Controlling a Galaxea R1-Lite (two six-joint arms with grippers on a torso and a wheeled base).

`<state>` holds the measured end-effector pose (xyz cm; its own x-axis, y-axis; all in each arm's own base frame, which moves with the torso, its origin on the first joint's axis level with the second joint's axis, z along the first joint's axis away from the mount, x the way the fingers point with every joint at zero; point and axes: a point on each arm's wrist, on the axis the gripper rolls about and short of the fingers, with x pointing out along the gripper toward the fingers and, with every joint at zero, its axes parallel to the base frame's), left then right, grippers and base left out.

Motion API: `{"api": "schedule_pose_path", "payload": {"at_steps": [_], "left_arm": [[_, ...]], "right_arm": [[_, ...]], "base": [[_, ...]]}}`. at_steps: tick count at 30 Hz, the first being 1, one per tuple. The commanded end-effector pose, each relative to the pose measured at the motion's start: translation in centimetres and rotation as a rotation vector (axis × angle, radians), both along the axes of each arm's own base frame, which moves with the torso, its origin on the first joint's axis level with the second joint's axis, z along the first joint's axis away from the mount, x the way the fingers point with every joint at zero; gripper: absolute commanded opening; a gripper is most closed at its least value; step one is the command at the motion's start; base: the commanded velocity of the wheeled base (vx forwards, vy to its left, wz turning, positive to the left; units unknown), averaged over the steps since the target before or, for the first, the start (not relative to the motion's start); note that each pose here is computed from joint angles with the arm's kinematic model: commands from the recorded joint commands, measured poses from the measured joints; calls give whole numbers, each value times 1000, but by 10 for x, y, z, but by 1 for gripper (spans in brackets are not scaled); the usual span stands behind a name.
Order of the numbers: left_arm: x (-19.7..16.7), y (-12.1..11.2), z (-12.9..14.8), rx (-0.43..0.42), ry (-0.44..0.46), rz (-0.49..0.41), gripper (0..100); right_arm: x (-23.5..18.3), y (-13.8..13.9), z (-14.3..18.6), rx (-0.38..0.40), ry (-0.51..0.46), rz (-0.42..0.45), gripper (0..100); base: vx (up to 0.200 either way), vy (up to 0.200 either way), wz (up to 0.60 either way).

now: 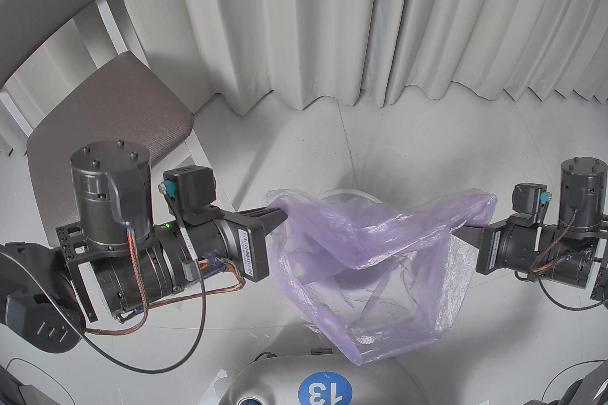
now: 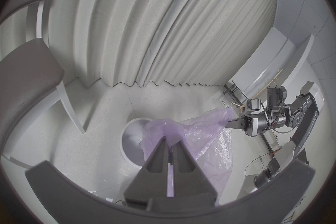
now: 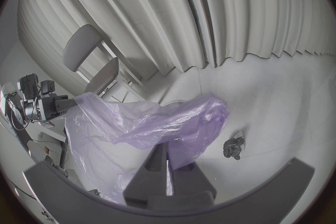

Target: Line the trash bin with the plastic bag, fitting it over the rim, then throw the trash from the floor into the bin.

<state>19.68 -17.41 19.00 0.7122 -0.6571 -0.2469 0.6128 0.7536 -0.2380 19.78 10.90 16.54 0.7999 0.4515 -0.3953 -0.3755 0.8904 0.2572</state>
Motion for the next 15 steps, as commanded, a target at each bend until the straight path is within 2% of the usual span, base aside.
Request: {"api": "schedule_pose_path", "payload": {"at_steps": [1, 7, 10, 15], "left_arm": [[3, 8, -3, 4, 9, 21, 0], [14, 6, -3, -3, 13, 13, 0], [24, -2, -9, 8, 32, -2, 0], [31, -10, -21, 28, 59, -8, 0]], "right_arm": [[14, 9, -12, -21, 46, 7, 0], [28, 7, -10, -5, 39, -14, 0], [39, 0, -17, 13, 80, -5, 0], [49, 2, -39, -11, 155, -22, 0]], "base": [[0, 0, 0], [0, 0, 0], [0, 0, 0], [0, 0, 0]]}}
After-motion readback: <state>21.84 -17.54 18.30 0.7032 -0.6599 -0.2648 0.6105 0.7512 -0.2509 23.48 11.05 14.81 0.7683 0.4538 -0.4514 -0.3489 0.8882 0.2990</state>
